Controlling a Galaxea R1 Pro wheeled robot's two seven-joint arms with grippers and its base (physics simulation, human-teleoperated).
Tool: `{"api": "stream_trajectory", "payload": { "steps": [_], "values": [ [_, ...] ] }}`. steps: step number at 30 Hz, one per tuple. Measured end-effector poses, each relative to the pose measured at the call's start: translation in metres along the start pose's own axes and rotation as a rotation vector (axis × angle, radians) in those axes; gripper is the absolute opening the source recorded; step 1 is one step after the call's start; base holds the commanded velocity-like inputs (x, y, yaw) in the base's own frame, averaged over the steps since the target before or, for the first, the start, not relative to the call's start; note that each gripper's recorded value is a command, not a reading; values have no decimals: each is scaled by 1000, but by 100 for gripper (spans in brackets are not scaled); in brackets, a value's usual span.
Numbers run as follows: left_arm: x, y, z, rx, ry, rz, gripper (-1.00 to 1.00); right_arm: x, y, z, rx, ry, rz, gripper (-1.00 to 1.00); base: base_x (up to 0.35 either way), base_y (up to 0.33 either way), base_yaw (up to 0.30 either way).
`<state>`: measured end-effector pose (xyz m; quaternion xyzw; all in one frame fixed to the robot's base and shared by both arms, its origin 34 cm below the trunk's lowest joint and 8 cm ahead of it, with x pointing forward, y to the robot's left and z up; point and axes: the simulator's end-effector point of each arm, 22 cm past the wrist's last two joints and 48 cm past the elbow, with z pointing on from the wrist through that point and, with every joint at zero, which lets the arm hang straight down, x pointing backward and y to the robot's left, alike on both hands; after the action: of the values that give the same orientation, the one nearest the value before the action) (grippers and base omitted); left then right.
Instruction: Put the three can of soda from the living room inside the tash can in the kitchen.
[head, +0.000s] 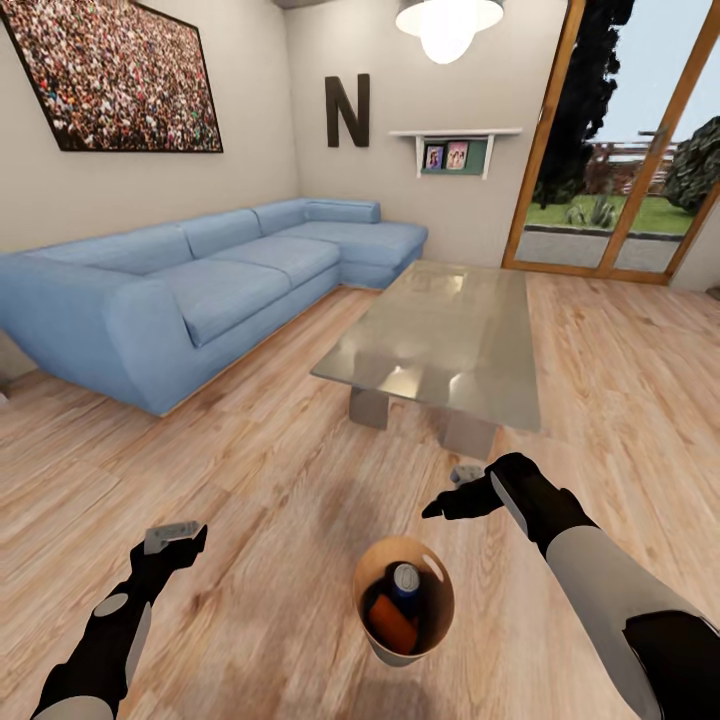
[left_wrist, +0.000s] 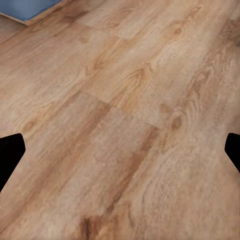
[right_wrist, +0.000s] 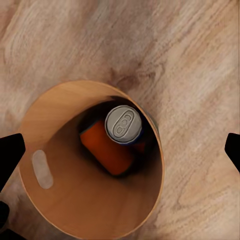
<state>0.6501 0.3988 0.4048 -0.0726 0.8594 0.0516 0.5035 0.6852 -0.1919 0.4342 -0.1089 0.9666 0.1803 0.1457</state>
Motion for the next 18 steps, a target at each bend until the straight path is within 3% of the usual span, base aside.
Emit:
{"api": "stream_trajectory", "payload": {
  "steps": [18],
  "values": [
    [-35, -2, -10, 1, 8, 0, 100, -25, 3, -36, 20, -11, -9, 100, 0, 0, 0]
  ]
}}
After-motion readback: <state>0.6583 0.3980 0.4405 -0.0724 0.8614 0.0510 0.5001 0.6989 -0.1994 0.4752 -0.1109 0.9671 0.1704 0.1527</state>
